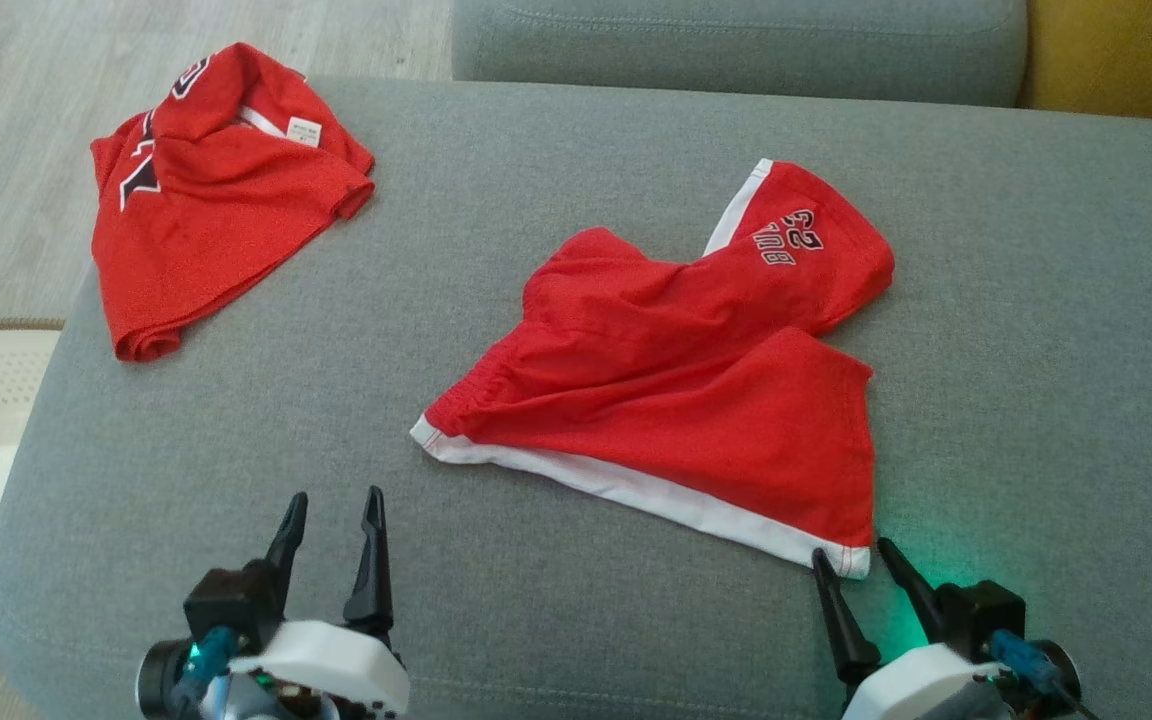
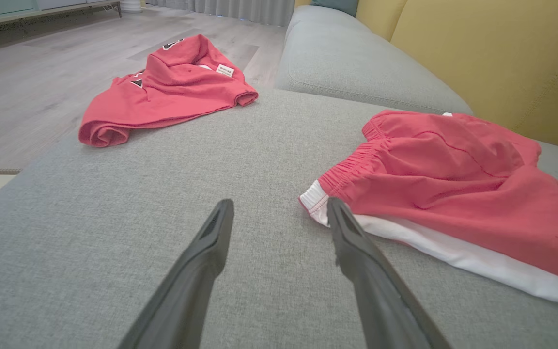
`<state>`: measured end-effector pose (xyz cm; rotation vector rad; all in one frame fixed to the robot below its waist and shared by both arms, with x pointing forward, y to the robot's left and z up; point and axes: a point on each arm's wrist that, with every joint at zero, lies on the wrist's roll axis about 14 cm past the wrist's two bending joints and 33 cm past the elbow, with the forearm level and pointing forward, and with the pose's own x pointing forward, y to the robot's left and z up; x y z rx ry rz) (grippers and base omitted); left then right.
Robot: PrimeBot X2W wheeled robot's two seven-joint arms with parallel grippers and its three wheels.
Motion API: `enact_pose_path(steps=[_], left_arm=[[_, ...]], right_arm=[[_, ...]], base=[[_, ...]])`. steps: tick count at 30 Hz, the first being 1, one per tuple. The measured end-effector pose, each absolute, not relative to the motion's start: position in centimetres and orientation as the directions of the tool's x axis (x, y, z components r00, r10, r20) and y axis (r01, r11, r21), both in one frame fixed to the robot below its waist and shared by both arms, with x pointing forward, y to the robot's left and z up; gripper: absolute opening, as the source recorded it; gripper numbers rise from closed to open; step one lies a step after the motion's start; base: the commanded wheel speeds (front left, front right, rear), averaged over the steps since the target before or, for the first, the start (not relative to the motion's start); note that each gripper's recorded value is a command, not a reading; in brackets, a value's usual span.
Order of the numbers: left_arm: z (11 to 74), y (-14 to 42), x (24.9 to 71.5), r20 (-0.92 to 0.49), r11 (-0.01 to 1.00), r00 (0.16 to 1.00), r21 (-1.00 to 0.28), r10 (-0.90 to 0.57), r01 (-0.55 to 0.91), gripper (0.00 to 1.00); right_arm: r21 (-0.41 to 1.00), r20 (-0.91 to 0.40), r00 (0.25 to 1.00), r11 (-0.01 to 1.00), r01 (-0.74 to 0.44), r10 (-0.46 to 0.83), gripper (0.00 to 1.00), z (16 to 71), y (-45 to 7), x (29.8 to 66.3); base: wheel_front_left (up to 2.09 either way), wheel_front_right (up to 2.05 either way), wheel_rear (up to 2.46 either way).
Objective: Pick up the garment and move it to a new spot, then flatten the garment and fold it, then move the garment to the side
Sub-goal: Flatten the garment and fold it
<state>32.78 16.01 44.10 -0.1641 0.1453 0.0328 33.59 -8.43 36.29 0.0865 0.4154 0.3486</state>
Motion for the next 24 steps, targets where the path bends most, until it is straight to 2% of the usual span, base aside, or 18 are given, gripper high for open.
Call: enact_pose_path(steps=[5,7,9,11,17,18,20,24], left_arm=[[44.0,16.7,33.0,-0.15,0.985,0.988,-0.157,0.041,-0.065,1.0],[43.9,16.7,33.0,-0.152,0.985,0.988,-0.157,0.042,-0.066,1.0],[43.9,16.7,33.1,-0.153,0.985,0.987,-0.157,0.04,-0.064,1.0],[43.9,16.6,33.2,-0.154,0.986,0.987,-0.157,0.037,-0.061,1.0],[43.7,16.3,33.4,-0.16,0.987,0.987,-0.151,0.027,-0.051,1.0],[43.6,16.3,33.4,-0.16,0.987,0.987,-0.15,0.025,-0.05,1.0],[43.7,16.2,33.6,-0.157,0.988,0.987,-0.149,0.023,-0.047,1.0],[43.8,16.0,34.0,-0.154,0.988,0.988,-0.15,0.01,-0.034,1.0]], right_arm=[[0.163,-0.394,0.846,0.933,-0.32,0.359,1.0,35.8,-8.1,33.5],[0.163,-0.393,0.846,0.933,-0.322,0.361,0.78,35.8,-8.0,33.5],[0.166,-0.392,0.846,0.932,-0.322,0.362,0.51,35.9,-8.0,33.4],[0.17,-0.392,0.847,0.933,-0.317,0.359,0.42,35.8,-8.0,33.4],[0.176,-0.398,0.847,0.935,-0.307,0.353,0.27,35.7,-8.2,33.2],[0.175,-0.398,0.847,0.936,-0.306,0.352,0.22,35.7,-8.3,33.3],[0.174,-0.393,0.85,0.936,-0.306,0.351,0.0,35.8,-8.3,33.5],[0.17,-0.379,0.86,0.939,-0.299,0.342,0.0,36.3,-8.5,34.0]], base=[[0.0,0.0,0.0],[0.0,0.0,0.0],[0.0,0.0,0.0],[0.0,0.0,0.0],[0.0,0.0,0.0],[0.0,0.0,0.0],[0.0,0.0,0.0],[0.0,0.0,0.0]])
